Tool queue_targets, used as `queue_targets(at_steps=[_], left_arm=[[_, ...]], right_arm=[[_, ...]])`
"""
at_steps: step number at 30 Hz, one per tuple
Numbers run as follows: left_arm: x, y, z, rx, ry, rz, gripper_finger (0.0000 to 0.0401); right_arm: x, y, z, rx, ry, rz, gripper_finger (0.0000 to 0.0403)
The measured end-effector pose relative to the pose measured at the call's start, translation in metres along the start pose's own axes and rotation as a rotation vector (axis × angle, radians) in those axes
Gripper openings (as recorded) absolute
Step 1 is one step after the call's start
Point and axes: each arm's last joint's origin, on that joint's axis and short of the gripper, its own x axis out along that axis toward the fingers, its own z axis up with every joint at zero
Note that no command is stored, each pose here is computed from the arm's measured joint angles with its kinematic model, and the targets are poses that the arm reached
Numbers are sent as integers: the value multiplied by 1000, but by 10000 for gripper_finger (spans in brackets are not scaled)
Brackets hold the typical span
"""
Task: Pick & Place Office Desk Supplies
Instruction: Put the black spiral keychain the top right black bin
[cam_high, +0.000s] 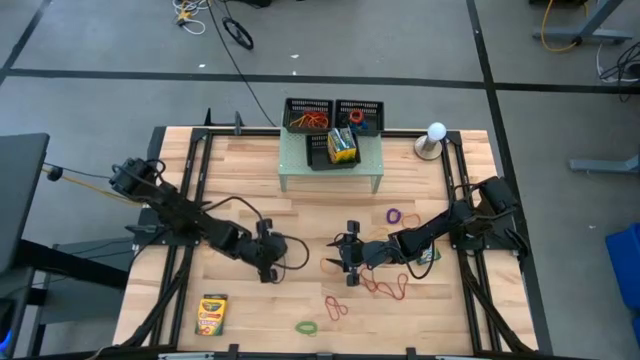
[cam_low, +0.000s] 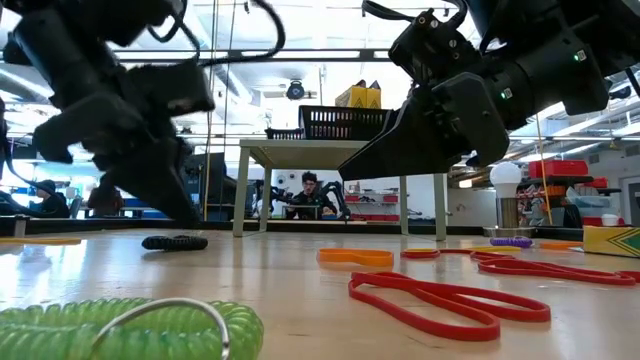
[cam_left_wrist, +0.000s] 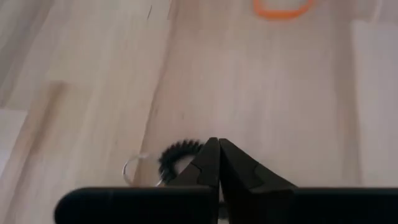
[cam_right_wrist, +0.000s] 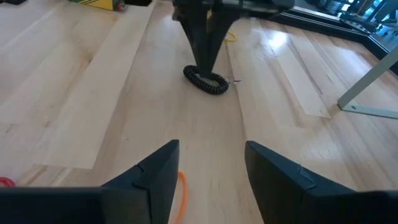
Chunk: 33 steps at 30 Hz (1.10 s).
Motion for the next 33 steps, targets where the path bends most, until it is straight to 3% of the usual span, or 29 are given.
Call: queue_targets(at_steps=[7,13,17,22,27,33], left_arm=[[-7,-8,5,27,-40,66,10],[-6,2,-3,-74,48,152,85],[-6,2,-6,-137,75,128,139],[7,3,-10,-155,116,121,167],[17,10,-9,-172,140,146,132],[12,12,-6,-111,124,144,26]], right_arm=[[0,0,0,0,0,0,192],[0,0,0,16,0,0,192],[0,0,0,17,0,0,192],[0,0,0,17,0,-1,192],[0,0,0,21,-1,-1,192],[0,0,0,21,-1,-4,192]])
